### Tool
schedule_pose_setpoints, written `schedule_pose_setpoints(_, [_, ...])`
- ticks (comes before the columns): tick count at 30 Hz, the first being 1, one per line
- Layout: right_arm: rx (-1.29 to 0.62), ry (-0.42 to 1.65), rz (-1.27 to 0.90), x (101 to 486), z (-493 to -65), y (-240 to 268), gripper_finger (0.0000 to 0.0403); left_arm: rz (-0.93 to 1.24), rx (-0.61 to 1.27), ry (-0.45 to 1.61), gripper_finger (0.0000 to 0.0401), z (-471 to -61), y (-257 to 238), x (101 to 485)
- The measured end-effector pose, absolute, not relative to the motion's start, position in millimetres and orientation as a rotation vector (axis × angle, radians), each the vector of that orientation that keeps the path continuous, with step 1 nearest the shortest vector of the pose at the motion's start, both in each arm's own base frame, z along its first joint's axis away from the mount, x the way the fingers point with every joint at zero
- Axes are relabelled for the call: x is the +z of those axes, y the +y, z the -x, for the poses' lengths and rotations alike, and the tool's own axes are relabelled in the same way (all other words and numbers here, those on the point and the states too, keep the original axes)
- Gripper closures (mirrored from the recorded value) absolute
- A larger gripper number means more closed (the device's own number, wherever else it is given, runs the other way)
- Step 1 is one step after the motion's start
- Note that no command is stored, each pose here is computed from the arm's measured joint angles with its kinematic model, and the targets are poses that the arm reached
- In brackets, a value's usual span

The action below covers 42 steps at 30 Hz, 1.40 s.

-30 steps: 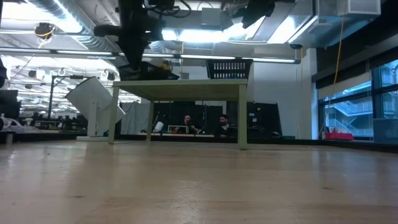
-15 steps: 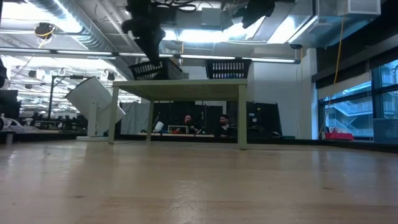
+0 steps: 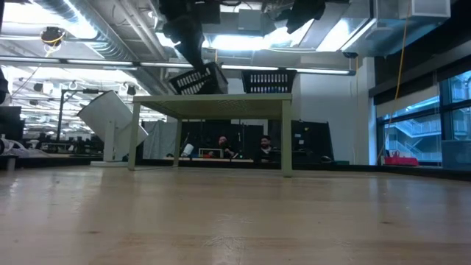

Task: Pick & Place Office Desk Supplies
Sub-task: Put the top black bin on the shelf

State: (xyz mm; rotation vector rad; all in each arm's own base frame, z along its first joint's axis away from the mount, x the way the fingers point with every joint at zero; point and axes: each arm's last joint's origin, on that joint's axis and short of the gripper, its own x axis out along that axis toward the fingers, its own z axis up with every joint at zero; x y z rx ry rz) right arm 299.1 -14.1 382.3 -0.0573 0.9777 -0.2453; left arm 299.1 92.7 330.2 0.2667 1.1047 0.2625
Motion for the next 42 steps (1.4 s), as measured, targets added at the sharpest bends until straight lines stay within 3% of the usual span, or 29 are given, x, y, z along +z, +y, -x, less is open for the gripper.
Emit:
schedule_pose_setpoints(14, [-0.246, 0.977, 0.055, 382.3, -299.1, -14.1, 0.0272, -0.296, 0.224, 1.036, 0.0384, -308.3, 90.3, 331.3])
schedule_pose_setpoints(29, [-0.244, 0.978, 0.053, 382.3, -299.1, -14.0, 0.0272, -0.282, 0.229, 0.998, 0.0307, -311.0, 90.1, 333.6])
schedule_pose_setpoints(37, [-0.244, 0.979, 0.054, 382.2, -299.0, -14.0, 0.0272, -0.379, 0.475, 1.138, 0.0295, -290.7, 98.2, 359.9])
schedule_pose_setpoints(42, [-0.244, 0.98, 0.054, 382.2, -298.9, -14.0, 0.0272, -0.199, 0.562, 1.265, 0.0301, -272.4, 120.2, 341.8])
